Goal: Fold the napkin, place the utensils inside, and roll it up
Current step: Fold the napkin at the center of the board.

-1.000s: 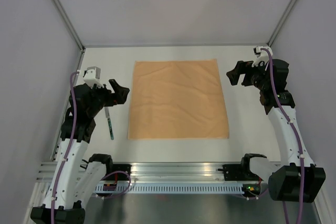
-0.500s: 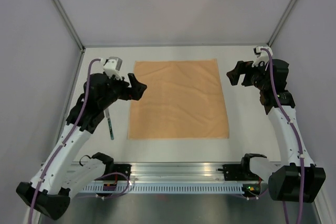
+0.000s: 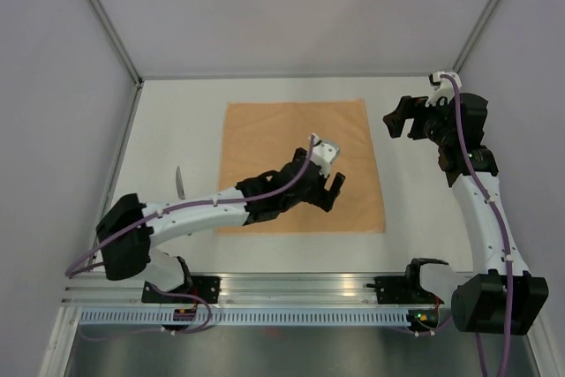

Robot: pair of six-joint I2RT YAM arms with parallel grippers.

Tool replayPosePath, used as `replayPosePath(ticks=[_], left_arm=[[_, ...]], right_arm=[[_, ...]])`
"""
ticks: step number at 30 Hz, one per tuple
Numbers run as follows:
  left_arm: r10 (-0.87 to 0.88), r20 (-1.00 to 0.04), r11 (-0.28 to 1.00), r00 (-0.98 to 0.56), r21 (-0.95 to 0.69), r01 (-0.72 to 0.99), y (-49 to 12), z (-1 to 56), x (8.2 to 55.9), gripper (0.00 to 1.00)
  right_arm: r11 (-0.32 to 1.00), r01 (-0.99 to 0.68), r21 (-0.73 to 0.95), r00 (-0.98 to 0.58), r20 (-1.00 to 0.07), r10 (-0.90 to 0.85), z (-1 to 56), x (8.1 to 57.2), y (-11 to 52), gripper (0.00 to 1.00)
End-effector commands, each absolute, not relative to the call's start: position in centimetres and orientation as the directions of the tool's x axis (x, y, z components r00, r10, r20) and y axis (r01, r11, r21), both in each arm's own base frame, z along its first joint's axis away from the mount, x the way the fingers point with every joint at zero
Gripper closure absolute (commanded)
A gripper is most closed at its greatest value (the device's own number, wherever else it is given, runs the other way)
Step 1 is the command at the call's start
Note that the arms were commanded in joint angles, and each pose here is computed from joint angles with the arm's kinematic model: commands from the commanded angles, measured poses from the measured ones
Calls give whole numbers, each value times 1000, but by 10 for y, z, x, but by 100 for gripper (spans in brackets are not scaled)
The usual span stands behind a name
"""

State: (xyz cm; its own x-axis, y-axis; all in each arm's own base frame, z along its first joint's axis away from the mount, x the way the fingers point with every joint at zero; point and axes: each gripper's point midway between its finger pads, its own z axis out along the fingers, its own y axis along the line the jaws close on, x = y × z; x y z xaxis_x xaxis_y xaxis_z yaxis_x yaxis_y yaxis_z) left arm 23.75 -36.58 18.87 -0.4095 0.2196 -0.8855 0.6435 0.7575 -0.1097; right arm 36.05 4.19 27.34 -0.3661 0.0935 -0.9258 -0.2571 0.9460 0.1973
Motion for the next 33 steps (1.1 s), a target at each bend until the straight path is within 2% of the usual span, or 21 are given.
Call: replayPosePath(ticks=[1,2,4,12,18,27,33], left_arm=[[144,-959,731,-243,-62,680,-417,226,242,9],[186,-952,720,-242,-36,693,-430,207,241,9],[173,-962,686,-212,-37,727,-456,206,230,12],[290,-938,571,-188,12,821,-530,142,195,23],[336,-918,543,-213,4,840,-548,102,180,30],[363,-904,509,-224,-9,861,-563,73,165,43],[376,-896,498,-237,-21,867,-568,58,161,48]], right_arm=[[957,-222,187,-349,-932,101,284,370,35,2],[959,-216,183,-349,-932,99,283,372,34,2],[963,-201,178,-363,-927,95,277,375,31,2],[969,-179,171,-383,-919,92,268,380,26,2],[969,-180,172,-394,-915,90,263,381,26,2],[968,-183,174,-402,-911,88,260,382,27,2],[968,-183,174,-406,-910,87,259,382,27,2]])
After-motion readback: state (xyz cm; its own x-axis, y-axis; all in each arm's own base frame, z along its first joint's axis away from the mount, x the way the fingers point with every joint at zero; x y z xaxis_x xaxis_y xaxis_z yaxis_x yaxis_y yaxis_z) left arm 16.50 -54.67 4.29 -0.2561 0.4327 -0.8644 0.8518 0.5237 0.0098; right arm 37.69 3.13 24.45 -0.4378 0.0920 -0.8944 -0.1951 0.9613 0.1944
